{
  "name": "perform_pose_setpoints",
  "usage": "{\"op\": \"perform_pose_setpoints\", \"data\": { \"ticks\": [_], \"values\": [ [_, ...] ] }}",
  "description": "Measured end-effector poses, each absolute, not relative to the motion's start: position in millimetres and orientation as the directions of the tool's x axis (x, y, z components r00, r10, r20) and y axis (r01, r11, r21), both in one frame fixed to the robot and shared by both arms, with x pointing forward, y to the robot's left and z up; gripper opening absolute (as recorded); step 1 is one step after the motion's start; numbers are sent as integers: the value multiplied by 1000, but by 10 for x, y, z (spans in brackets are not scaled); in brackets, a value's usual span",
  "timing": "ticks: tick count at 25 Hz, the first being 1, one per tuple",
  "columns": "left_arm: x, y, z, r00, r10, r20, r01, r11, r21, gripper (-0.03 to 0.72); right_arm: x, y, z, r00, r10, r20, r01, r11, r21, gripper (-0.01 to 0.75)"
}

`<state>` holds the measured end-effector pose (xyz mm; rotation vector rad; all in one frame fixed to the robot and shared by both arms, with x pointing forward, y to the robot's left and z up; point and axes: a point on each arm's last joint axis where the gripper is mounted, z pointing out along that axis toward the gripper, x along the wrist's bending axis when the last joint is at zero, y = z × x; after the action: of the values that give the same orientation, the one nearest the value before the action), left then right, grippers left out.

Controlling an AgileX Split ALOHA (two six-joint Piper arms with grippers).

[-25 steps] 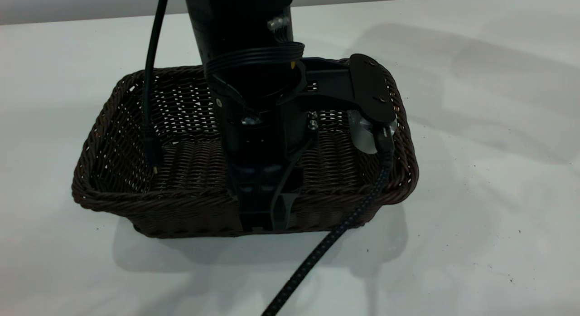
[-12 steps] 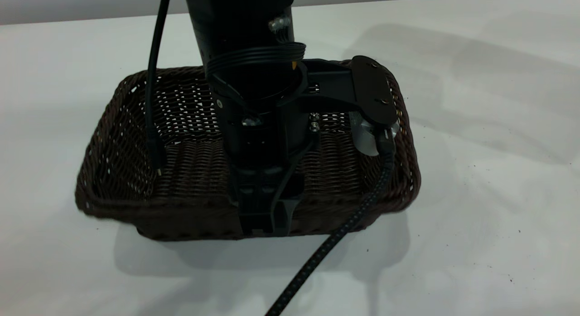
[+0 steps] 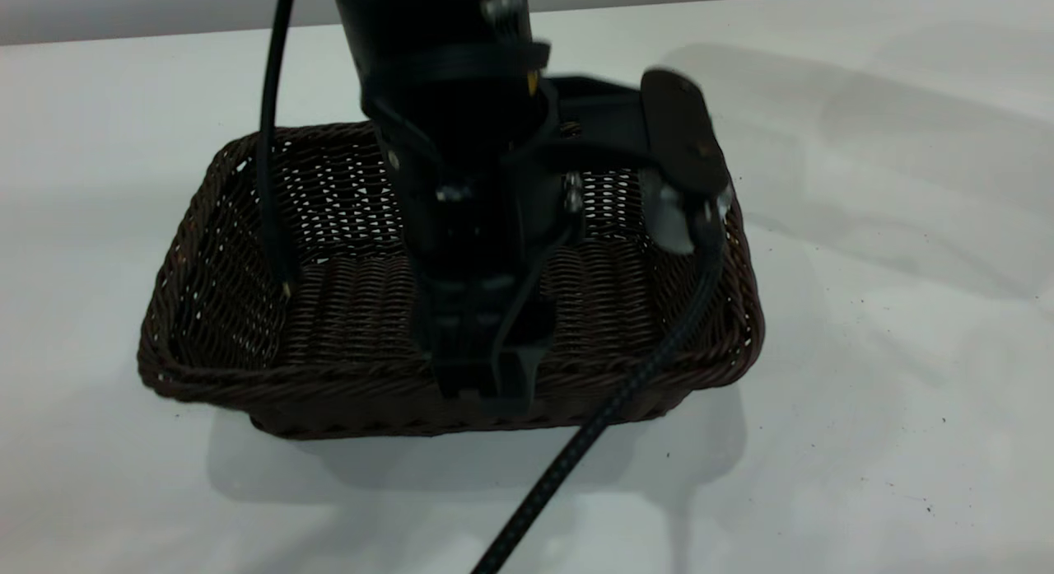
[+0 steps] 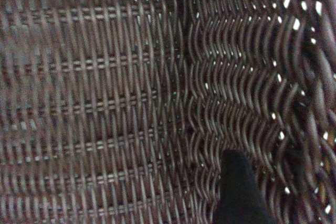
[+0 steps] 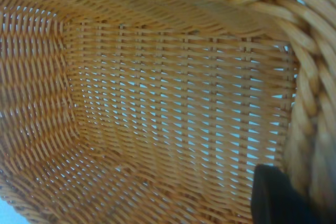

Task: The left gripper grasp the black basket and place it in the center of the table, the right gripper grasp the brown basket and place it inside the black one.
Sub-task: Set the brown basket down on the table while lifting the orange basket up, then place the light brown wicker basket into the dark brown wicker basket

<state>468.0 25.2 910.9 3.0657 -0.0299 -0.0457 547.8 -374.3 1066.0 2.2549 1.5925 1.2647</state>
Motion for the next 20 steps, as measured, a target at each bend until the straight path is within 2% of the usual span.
{"op": "perform_pose_setpoints", "data": {
  "ticks": [10, 16, 20],
  "values": [
    [4655, 287, 9553, 998, -27, 58, -36, -986, 163, 363, 5478, -3743, 10660, 105, 821, 562, 733, -446, 514, 116],
    [4611, 340, 9922, 981, -115, 159, -150, -961, 230, 364, 5467, -3726, 10656, 98, 818, 566, 746, -437, 503, 116],
    [4614, 400, 10268, 938, -133, 320, -229, -931, 285, 353, 5436, -3713, 10633, 86, 829, 553, 776, -404, 484, 116]
  ]
}}
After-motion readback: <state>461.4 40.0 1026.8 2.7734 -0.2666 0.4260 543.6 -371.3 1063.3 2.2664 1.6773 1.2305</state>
